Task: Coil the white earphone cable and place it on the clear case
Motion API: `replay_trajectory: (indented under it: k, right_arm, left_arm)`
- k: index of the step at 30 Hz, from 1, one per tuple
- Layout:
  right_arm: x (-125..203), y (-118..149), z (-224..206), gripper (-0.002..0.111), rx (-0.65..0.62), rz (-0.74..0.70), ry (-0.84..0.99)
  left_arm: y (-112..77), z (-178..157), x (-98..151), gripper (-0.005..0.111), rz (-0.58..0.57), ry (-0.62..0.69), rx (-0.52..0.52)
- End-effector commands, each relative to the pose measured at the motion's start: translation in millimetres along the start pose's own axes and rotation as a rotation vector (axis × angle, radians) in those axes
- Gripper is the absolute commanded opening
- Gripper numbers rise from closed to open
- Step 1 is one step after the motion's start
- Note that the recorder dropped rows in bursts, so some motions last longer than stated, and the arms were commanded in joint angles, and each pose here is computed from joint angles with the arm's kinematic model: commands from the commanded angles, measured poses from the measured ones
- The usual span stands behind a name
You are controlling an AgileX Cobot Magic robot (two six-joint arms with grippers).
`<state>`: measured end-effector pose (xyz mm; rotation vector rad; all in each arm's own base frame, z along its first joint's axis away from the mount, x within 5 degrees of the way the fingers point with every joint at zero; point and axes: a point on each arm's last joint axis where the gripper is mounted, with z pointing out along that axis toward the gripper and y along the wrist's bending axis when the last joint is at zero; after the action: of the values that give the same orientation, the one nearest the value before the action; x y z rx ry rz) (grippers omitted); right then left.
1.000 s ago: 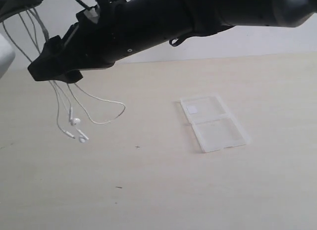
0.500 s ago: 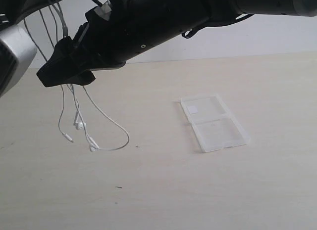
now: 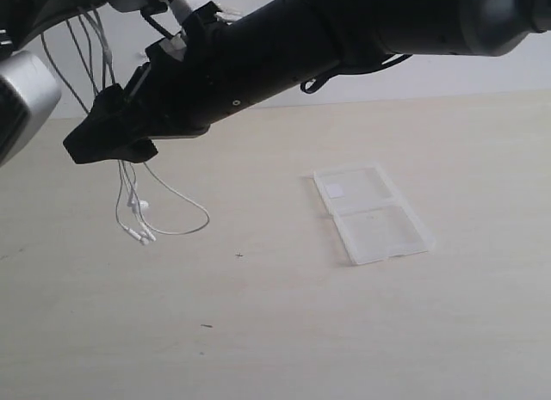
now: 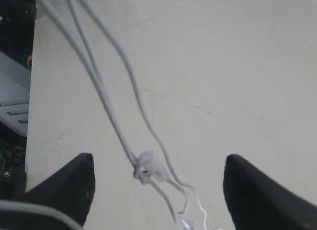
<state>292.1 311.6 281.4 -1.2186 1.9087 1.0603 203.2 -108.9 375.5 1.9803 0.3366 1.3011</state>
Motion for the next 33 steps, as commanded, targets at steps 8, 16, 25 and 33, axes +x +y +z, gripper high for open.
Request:
replay_trajectory:
  k: [8, 16, 25, 33]
  right_arm:
    - [2.2, -10.7, 12.5, 0.07, -0.001, 0.026, -0.064]
    - [7.0, -15.4, 18.1, 0.07, 0.005, 0.047, -0.056]
    - [11.3, -15.5, 21.6, 0.065, -0.021, 0.053, -0.037]
    - [22.0, -20.0, 33.0, 0.065, -0.036, 0.074, -0.006]
  left_arm:
    - [6.9, -1.4, 2.8, 0.0, -0.01, 0.023, -0.055]
    - [8.9, -6.9, 5.1, 0.0, -0.026, 0.036, -0.069]
    - [9.0, -6.9, 5.2, 0.0, -0.026, 0.036, -0.071]
    - [9.2, -6.9, 5.3, 0.0, -0.028, 0.037, -0.073]
